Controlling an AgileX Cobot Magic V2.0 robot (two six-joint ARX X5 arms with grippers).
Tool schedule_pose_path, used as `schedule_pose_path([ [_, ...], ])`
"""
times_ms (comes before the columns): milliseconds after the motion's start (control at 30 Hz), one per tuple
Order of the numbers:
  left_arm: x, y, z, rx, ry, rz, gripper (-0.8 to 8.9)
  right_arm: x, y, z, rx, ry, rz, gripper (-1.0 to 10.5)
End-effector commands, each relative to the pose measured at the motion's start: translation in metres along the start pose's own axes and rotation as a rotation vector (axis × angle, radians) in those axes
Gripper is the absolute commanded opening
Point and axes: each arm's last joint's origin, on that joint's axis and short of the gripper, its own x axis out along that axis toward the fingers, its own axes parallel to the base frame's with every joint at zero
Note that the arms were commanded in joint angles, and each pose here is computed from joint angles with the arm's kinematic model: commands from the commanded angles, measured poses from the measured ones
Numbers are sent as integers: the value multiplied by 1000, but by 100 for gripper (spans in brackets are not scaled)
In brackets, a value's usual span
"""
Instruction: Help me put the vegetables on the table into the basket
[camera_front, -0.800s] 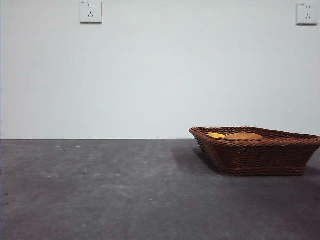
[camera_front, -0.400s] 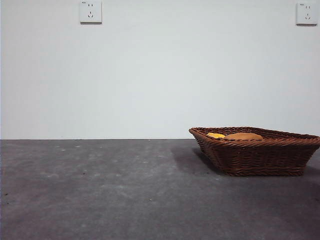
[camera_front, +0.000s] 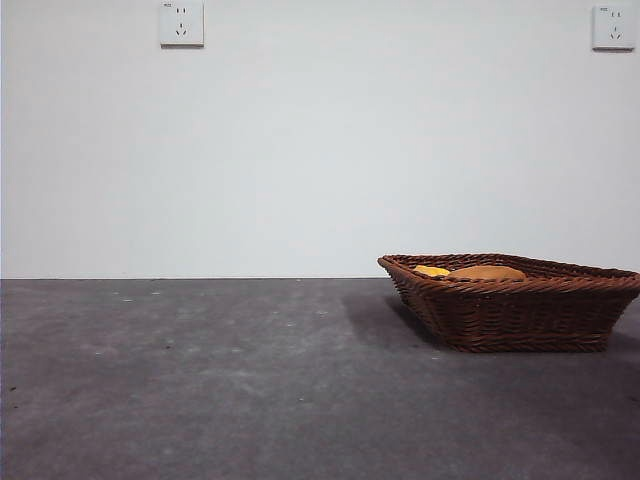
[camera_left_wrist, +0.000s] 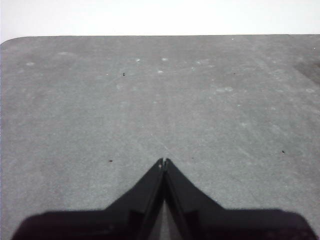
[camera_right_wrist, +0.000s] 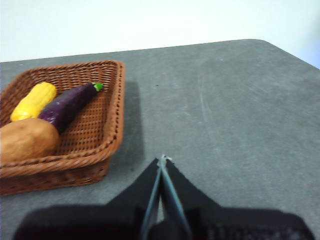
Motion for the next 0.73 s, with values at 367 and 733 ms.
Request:
schedule_pose_path([
  [367, 1, 0, -3, -6, 5, -2, -3, 0, -2, -2, 2, 7, -23, 2],
  [733, 1, 0, -3, -6, 5, -2, -3, 0, -2, -2, 1, 8, -19, 2],
])
